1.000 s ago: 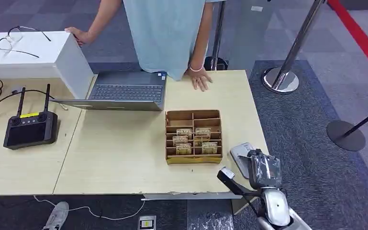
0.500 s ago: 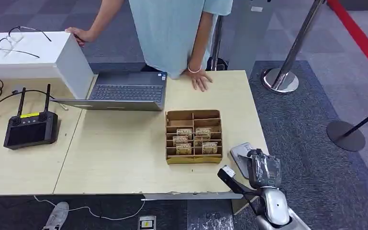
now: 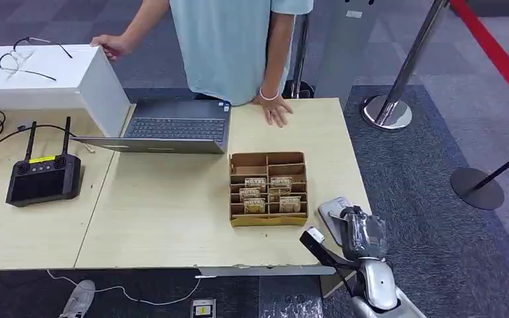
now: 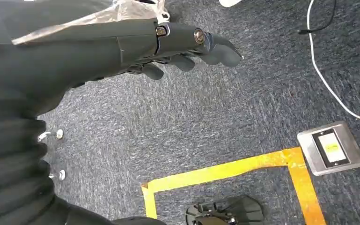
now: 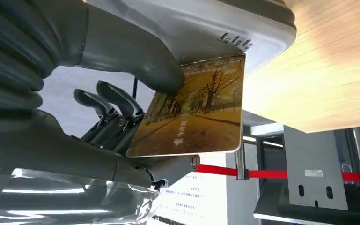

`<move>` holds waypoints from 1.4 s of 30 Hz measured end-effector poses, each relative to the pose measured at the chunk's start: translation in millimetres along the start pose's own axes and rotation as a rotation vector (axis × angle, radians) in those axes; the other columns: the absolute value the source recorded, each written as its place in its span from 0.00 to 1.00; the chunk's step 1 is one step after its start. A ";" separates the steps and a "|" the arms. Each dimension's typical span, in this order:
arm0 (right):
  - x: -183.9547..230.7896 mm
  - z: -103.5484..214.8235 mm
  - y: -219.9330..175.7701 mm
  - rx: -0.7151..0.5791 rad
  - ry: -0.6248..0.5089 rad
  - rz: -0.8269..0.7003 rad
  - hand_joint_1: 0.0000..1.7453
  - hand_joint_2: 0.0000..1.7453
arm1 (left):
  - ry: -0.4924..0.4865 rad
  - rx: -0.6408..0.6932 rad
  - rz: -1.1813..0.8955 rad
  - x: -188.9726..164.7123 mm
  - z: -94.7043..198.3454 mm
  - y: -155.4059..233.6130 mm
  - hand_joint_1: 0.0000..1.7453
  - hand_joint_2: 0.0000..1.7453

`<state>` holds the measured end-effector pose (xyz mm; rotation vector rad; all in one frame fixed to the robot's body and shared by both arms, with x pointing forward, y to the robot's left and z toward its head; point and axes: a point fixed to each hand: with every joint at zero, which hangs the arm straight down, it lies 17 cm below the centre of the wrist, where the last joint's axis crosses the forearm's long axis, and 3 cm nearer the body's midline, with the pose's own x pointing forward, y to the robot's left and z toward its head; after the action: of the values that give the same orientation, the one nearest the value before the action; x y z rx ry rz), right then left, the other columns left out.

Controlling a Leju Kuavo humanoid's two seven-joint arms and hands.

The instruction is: Pass the card to the sensor for recognition and then transmit it.

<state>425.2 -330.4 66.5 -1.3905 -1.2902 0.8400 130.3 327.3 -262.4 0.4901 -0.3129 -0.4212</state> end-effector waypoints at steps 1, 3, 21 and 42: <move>-0.2 0.1 1.2 0.002 0.001 0.001 1.00 1.00 | 0.000 0.000 0.000 0.1 0.0 -0.1 0.00 1.00; 0.2 -0.4 1.8 0.004 0.000 0.002 1.00 1.00 | 0.000 0.000 0.000 0.1 0.0 0.0 0.00 1.00; 0.3 -2.7 3.1 0.007 0.002 0.000 1.00 1.00 | -0.002 0.002 0.001 0.5 0.1 0.1 0.00 1.00; 0.9 -20.3 -21.1 -0.032 -0.003 0.029 1.00 1.00 | -0.017 0.002 -0.003 2.8 0.2 0.0 0.00 1.00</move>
<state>439.0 -335.7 91.7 -1.4372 -1.2934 0.8443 132.6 325.9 -261.7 0.4891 -0.3294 -0.4282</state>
